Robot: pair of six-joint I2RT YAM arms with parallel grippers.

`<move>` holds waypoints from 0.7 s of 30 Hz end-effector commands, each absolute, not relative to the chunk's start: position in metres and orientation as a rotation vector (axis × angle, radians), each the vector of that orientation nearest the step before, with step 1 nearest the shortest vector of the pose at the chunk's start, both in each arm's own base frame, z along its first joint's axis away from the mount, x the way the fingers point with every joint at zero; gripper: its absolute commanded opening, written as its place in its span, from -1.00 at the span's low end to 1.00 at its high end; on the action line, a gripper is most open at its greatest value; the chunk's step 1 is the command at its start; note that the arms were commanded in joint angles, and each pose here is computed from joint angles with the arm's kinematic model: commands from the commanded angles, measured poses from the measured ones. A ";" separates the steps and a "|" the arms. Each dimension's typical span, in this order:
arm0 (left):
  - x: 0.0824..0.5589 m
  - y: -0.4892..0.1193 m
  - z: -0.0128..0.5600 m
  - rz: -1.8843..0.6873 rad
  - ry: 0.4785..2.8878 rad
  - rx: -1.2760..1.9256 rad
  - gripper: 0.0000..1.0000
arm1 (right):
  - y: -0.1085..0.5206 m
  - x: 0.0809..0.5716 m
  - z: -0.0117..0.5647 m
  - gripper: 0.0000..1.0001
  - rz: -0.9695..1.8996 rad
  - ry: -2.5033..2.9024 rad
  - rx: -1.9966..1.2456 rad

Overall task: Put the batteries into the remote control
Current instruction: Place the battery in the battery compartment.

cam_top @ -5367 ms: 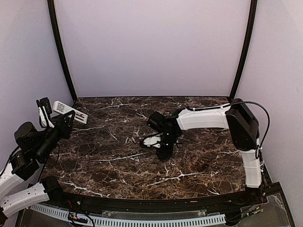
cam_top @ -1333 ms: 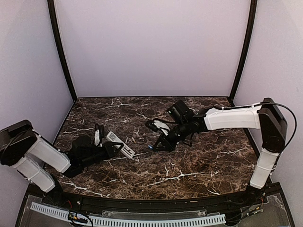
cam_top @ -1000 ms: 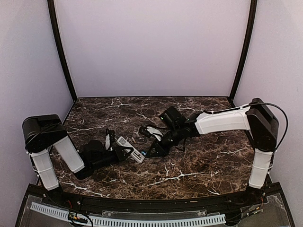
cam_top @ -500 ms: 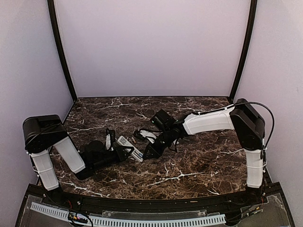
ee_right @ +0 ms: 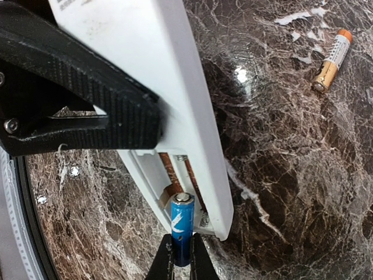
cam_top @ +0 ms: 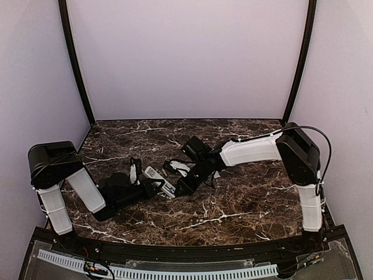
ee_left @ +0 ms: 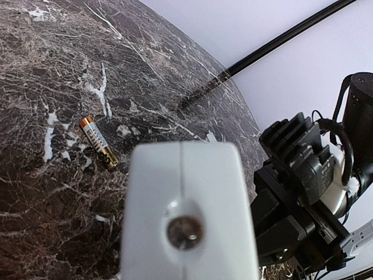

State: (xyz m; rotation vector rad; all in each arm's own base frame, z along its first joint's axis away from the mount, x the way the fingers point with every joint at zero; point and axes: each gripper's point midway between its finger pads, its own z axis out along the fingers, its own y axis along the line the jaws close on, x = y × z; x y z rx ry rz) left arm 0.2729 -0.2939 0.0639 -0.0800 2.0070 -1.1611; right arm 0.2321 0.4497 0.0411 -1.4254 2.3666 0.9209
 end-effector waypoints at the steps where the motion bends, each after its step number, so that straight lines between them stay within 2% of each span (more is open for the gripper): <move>1: 0.278 -0.301 0.090 -1.217 1.900 -0.064 -1.00 | 0.457 0.242 0.037 -1.00 0.873 2.394 -1.369; 21: 0.279 -0.300 0.083 -1.205 1.929 -0.090 -1.00 | 0.473 0.262 0.051 -1.00 0.839 2.345 -1.342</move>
